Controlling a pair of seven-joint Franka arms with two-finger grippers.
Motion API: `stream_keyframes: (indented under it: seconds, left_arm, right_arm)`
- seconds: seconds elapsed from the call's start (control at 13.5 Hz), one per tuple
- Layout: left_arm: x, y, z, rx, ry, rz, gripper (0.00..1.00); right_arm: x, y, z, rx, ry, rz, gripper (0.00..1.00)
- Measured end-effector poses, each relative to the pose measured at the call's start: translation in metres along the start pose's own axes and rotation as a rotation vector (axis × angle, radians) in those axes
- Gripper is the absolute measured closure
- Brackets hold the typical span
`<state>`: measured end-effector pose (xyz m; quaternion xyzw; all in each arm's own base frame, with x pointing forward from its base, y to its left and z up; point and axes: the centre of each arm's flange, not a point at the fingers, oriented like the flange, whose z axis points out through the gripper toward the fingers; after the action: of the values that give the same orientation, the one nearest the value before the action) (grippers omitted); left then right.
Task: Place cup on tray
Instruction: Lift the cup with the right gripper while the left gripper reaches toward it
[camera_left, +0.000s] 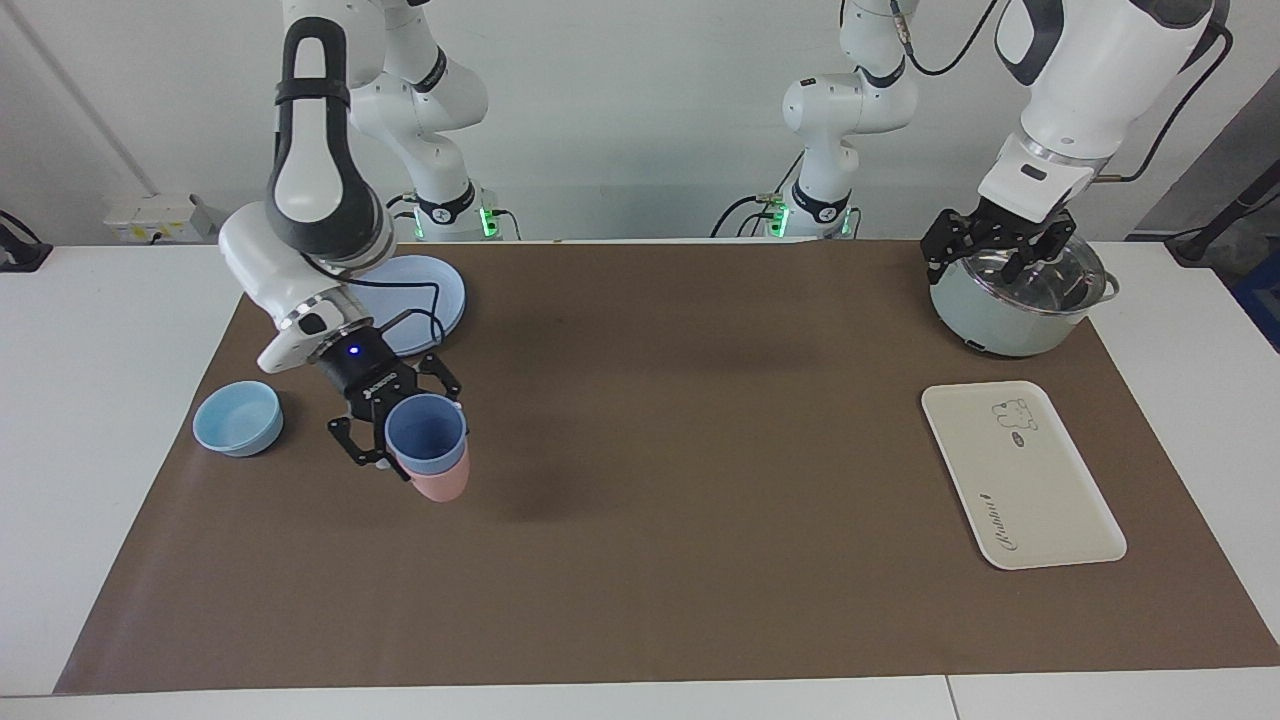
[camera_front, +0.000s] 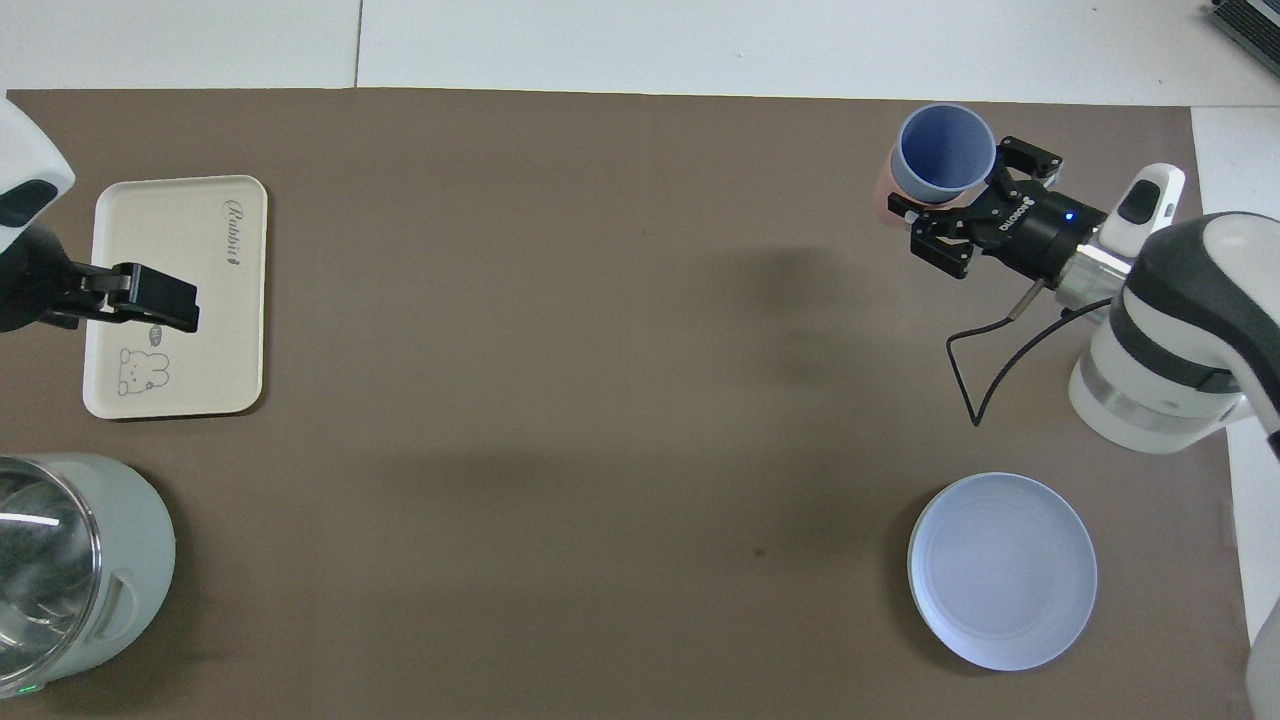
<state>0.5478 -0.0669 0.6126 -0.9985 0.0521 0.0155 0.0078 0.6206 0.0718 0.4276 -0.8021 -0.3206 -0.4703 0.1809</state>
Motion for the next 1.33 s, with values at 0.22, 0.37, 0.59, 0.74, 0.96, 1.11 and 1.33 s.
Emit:
stream_keyframes:
  seconds: [0.22,0.37,0.59,0.74,0.96,1.11,1.33]
  left_arm:
    - [-0.006,0.015,0.009,-0.119,-0.004,-0.019,0.0]
    - [-0.002,0.027,0.01,-0.231,0.041,-0.092,0.0]
    - [0.008,0.064,0.013,-0.396,0.101,-0.197,0.0]
    - [0.013,0.103,0.013,-0.522,0.163,-0.266,0.0]
    - [0.018,0.159,0.014,-0.692,0.242,-0.367,0.01]
    - [0.022,0.189,0.021,-0.75,0.27,-0.412,0.02]
    - [0.023,0.234,0.037,-0.782,0.301,-0.434,0.05]
  right_arm:
    - [0.033,-0.059,0.029,-0.029,-0.055,-0.006,0.16]
    - [0.052,-0.089,0.041,-0.018,-0.089,-0.036,0.16]
    - [0.069,-0.098,0.044,-0.02,-0.152,-0.066,0.16]
    - [0.077,-0.11,0.049,-0.016,-0.183,-0.072,0.16]
    - [0.088,-0.137,0.059,-0.005,-0.224,-0.088,0.16]
    - [0.093,-0.15,0.064,0.007,-0.265,-0.106,0.16]
    - [0.105,-0.16,0.067,0.009,-0.327,-0.134,0.16]
